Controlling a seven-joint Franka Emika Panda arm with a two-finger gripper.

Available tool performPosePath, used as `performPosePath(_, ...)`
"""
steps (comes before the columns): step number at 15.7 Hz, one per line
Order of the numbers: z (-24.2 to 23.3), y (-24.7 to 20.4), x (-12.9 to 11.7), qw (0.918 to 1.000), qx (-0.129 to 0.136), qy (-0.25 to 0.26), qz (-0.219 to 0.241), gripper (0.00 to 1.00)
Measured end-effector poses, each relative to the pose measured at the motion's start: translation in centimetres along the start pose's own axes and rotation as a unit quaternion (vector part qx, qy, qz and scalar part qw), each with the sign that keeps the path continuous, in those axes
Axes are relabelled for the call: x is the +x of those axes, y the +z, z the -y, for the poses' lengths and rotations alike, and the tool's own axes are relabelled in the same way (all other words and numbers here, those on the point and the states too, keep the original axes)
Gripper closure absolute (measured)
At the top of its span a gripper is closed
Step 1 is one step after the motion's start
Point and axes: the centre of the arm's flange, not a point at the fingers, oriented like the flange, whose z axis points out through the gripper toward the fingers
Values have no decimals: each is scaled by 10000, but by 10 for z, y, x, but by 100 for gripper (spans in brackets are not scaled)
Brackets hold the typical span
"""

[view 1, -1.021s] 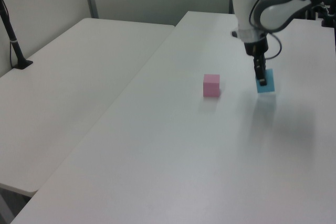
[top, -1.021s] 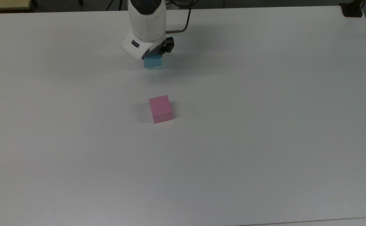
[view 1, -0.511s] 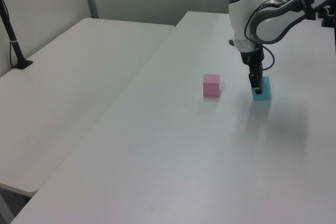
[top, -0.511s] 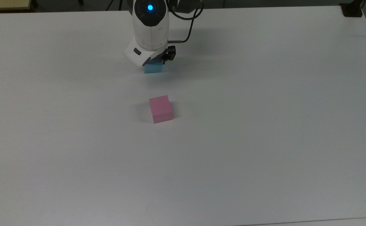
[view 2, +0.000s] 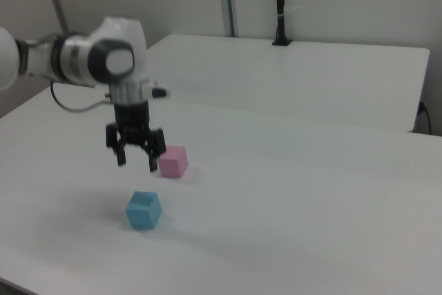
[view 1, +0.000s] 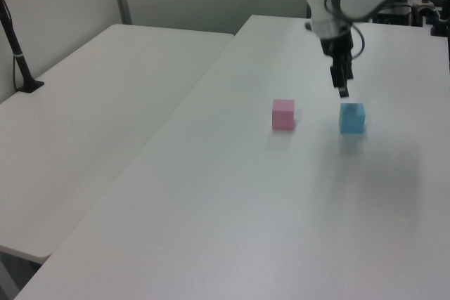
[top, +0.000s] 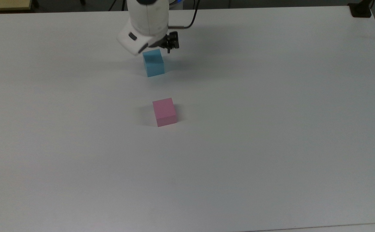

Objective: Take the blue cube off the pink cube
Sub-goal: 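Open the gripper to release the blue cube and raise it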

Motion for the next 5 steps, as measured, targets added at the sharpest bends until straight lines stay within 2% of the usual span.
performPosePath(5,-25,-100,-15,9963,30,215,-835,0)
